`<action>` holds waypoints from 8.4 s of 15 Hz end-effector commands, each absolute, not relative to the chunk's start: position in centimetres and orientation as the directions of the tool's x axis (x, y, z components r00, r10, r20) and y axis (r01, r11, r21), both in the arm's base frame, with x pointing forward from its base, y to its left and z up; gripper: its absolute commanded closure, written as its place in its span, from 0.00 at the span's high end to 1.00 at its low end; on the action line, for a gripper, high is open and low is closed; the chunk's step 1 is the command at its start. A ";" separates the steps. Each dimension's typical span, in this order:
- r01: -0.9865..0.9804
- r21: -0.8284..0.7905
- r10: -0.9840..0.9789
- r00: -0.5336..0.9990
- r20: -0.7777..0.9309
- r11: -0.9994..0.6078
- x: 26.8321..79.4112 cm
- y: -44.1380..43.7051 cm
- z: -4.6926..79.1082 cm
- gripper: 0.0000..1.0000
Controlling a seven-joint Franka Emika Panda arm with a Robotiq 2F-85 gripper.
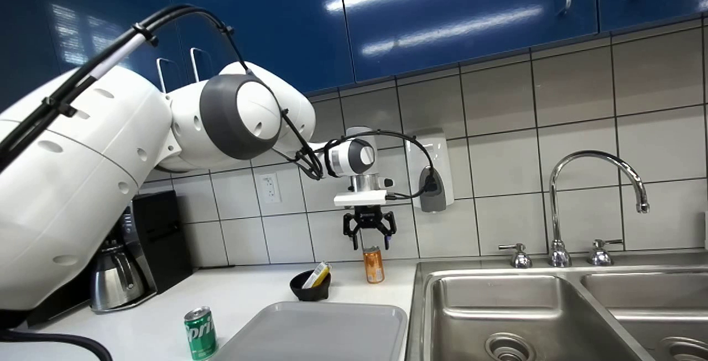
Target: Pick up the orange can and place it on the gray tray, pick up the green can and place it on the gray tray
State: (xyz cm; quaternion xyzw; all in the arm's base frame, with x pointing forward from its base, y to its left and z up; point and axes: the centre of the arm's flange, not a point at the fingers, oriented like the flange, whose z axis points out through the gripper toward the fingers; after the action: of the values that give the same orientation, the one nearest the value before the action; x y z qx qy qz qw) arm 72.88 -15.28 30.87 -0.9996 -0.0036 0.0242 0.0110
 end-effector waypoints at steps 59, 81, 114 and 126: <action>0.075 0.024 0.076 0.994 0.077 -0.997 79.9 -12.6 24.7 0.41; 0.070 0.047 0.074 0.993 0.089 -0.996 71.9 -12.9 29.4 0.41; -0.030 0.063 -0.026 0.998 0.057 -0.998 54.9 -8.3 25.9 0.41; -0.040 0.068 -0.037 0.998 0.045 -0.997 56.1 -7.9 24.1 1.00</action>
State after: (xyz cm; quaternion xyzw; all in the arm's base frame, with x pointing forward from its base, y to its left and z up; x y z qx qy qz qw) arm 55.44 -8.31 23.48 -0.9993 0.0100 -0.0183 -0.0318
